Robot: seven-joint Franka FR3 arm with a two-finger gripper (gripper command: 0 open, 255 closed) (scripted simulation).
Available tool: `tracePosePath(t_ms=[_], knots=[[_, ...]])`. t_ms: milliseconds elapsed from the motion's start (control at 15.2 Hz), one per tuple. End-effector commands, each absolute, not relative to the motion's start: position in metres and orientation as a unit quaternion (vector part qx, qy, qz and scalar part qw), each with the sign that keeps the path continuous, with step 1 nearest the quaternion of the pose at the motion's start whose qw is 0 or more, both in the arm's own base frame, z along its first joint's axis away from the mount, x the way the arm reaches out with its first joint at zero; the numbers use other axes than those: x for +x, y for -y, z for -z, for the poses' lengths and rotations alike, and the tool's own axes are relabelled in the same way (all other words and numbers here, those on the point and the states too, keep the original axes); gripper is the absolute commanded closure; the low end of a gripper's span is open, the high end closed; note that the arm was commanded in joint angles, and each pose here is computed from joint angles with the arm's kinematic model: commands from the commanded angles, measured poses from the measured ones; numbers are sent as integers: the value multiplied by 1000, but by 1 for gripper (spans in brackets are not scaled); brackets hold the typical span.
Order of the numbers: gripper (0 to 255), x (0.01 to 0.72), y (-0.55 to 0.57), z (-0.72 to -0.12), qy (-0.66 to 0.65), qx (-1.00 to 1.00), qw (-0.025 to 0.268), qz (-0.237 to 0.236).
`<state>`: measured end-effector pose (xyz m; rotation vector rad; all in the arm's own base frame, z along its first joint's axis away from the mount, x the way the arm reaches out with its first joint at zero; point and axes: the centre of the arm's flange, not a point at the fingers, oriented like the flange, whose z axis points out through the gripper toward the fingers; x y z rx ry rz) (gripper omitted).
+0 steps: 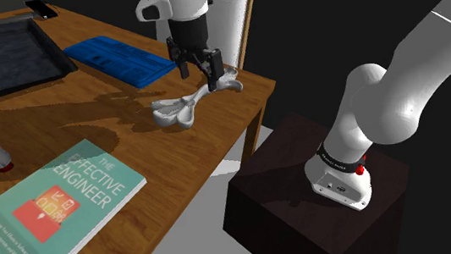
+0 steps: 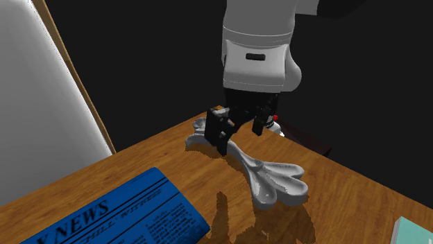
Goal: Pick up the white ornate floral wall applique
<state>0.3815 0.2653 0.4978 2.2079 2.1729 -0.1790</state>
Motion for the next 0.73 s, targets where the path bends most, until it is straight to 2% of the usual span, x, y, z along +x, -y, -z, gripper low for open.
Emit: tracePosePath(t_ms=[0, 396, 462, 660], knots=[[0, 381, -267, -488, -704, 708, 19, 58], [0, 381, -267, -464, -704, 708, 19, 58], [255, 381, -267, -465, -704, 708, 19, 58], [255, 381, -267, -464, -704, 708, 19, 58]])
